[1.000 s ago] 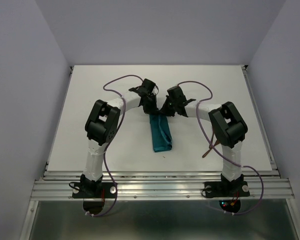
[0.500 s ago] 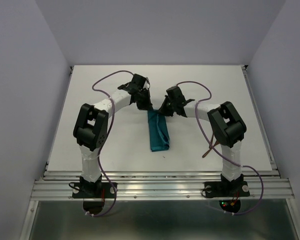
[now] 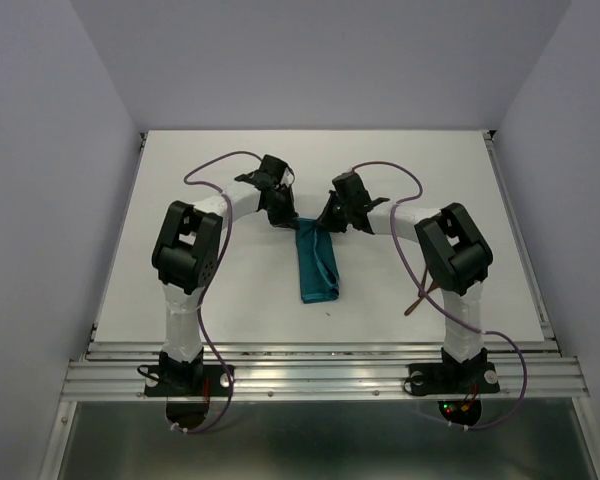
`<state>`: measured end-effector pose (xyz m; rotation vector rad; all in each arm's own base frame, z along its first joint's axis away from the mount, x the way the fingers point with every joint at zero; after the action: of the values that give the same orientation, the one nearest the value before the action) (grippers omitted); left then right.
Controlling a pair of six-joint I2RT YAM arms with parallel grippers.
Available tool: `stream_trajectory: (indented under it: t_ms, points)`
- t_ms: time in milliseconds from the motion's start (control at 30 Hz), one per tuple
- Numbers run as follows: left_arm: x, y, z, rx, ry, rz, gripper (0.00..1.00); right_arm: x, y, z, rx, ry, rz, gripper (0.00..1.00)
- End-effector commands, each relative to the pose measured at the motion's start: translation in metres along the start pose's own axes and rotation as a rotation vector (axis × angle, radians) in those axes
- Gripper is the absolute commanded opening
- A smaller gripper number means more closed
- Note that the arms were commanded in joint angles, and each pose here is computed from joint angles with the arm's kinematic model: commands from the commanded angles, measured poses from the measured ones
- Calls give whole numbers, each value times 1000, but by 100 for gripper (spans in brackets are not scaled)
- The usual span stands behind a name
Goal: Fold the napkin into a case and place the utensils inside
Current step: Fold the 2/3-rectangle-folded napkin at the center of the board.
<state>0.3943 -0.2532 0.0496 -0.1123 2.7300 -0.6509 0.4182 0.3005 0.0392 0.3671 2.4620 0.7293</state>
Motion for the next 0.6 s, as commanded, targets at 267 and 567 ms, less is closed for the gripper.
stream_trajectory:
  t_ms: [267, 567]
  points:
    - [18, 12, 17, -9, 48, 8, 0, 10, -6, 2, 47, 34, -35, 1]
    - [28, 23, 24, -45, 74, -20, 0, -6, 16, -21, -7, -9, -49, 1]
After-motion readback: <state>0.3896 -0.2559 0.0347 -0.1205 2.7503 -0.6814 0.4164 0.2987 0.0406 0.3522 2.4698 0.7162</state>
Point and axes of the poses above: each gripper's point midway between its finger pads, its own z axis out along the fingers, its own y axis along the line the jaws close on, x = y × z, the point moved 1 cm from there along -z, back along the fingers
